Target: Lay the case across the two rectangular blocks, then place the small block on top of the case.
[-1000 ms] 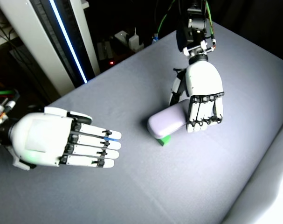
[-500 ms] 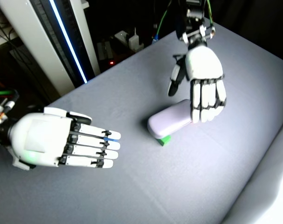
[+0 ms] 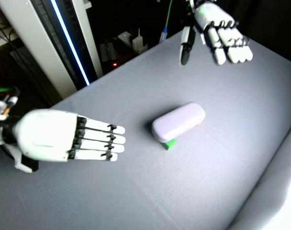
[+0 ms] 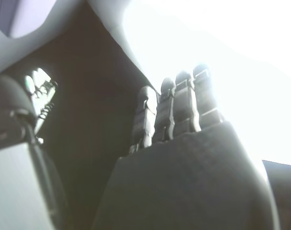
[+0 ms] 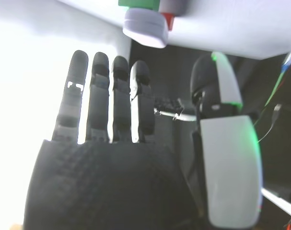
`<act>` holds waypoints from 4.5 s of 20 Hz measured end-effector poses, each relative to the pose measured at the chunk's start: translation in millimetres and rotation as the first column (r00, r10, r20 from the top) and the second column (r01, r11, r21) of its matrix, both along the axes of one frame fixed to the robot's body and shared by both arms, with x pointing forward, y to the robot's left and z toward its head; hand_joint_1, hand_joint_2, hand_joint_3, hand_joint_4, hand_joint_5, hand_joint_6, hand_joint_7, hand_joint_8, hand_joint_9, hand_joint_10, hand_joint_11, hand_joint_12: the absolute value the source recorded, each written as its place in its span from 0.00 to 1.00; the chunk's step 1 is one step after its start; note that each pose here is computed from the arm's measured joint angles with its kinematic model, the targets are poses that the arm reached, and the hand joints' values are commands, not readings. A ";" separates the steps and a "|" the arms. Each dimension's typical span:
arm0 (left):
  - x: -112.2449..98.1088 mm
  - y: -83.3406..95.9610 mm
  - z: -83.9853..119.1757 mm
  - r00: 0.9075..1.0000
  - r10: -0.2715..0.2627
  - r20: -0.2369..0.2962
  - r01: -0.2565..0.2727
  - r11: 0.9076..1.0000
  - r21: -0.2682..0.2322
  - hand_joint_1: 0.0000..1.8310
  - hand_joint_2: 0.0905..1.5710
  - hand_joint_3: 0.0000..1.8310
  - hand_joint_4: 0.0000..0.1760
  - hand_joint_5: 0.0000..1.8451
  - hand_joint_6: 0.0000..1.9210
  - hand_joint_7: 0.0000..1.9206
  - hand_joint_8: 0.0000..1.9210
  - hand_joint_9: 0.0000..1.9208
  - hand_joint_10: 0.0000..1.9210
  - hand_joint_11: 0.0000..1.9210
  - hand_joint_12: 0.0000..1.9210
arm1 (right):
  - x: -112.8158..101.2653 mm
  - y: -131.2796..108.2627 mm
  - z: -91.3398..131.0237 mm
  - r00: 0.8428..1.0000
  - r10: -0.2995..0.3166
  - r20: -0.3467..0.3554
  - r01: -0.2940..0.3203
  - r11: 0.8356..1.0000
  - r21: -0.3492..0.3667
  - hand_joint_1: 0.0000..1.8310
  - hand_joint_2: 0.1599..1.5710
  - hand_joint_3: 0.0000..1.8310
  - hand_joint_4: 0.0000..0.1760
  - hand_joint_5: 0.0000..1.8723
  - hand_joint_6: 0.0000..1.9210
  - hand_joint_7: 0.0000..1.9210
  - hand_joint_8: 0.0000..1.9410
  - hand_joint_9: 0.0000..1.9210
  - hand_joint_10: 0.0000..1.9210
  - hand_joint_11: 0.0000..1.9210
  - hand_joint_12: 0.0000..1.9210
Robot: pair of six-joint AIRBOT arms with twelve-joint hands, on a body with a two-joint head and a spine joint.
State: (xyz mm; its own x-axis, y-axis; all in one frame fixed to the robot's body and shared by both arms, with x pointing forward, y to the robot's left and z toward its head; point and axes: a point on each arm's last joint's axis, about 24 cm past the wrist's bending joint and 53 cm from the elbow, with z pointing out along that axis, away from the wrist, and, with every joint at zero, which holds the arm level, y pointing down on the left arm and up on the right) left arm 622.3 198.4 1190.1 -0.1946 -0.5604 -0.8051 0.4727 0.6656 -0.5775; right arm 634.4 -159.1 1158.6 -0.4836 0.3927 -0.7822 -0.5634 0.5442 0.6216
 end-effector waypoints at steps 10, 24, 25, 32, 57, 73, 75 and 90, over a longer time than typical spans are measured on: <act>-4.2 -3.5 -0.4 1.000 -0.006 0.007 0.006 1.000 -0.018 0.50 0.51 0.00 0.51 0.05 0.00 0.06 0.00 0.03 0.00 0.02 0.02 | 19.1 15.1 -47.2 0.997 -0.008 -0.079 -0.002 0.992 -0.128 0.57 0.58 0.00 0.20 0.25 0.00 0.22 0.00 0.20 0.01 0.00 0.50; -4.2 -3.8 0.9 1.000 -0.003 0.013 0.003 0.999 -0.033 0.49 0.50 0.00 0.48 0.07 0.00 0.08 0.00 0.05 0.00 0.00 0.16 | 29.1 24.9 -57.4 0.996 -0.016 -0.089 0.002 0.988 -0.152 0.61 0.59 0.00 0.00 0.40 0.01 0.37 0.01 0.36 0.02 0.12 0.58; -4.3 -3.8 0.7 1.000 -0.003 0.012 0.003 0.999 -0.034 0.48 0.50 0.00 0.44 0.07 0.00 0.07 0.00 0.05 0.00 0.00 0.16 | 29.6 24.2 -57.9 0.996 -0.019 -0.091 0.005 0.988 -0.154 0.62 0.59 0.00 0.00 0.42 0.01 0.42 0.02 0.42 0.04 0.16 0.63; -4.2 -4.6 -0.3 1.000 -0.002 0.009 0.003 0.999 -0.040 0.49 0.50 0.00 0.50 0.07 0.00 0.06 0.00 0.04 0.00 0.00 0.07 | 30.8 23.2 -58.4 0.996 -0.022 -0.090 0.007 0.988 -0.156 0.63 0.60 0.00 0.00 0.47 0.01 0.47 0.02 0.45 0.05 0.18 0.64; -11.4 10.1 -21.1 0.998 0.036 -0.053 -0.039 0.998 -0.047 0.48 0.51 0.00 0.11 0.09 0.00 0.10 0.00 0.10 0.00 0.00 0.41 | 54.6 73.7 46.9 0.992 0.042 0.119 -0.051 0.996 0.072 0.70 0.64 0.00 0.00 0.57 0.37 0.58 0.52 0.54 0.67 0.48 0.86; -10.8 10.0 -24.8 0.997 0.040 -0.062 -0.044 0.997 -0.057 0.49 0.53 0.00 0.00 0.09 0.00 0.10 0.00 0.09 0.00 0.00 0.34 | 85.0 130.0 71.2 0.979 0.047 0.198 -0.060 0.996 0.062 0.69 0.61 0.00 0.00 0.57 0.47 0.69 0.21 0.60 0.38 0.46 0.71; -10.7 9.4 -26.5 0.997 0.039 -0.068 -0.043 0.997 -0.058 0.51 0.52 0.00 0.02 0.09 0.00 0.09 0.00 0.09 0.00 0.00 0.33 | 82.6 141.3 65.2 0.979 0.065 0.192 -0.076 0.996 0.048 0.69 0.62 0.00 0.01 0.58 0.45 0.66 0.25 0.57 0.38 0.36 0.74; -10.4 9.6 -26.8 0.997 0.039 -0.072 -0.043 0.997 -0.064 0.50 0.52 0.00 0.00 0.10 0.00 0.11 0.00 0.10 0.00 0.00 0.43 | 83.4 152.5 52.9 0.980 0.079 0.184 -0.081 0.997 0.002 0.67 0.68 0.00 0.00 0.45 0.61 0.56 0.43 0.47 0.27 0.17 0.71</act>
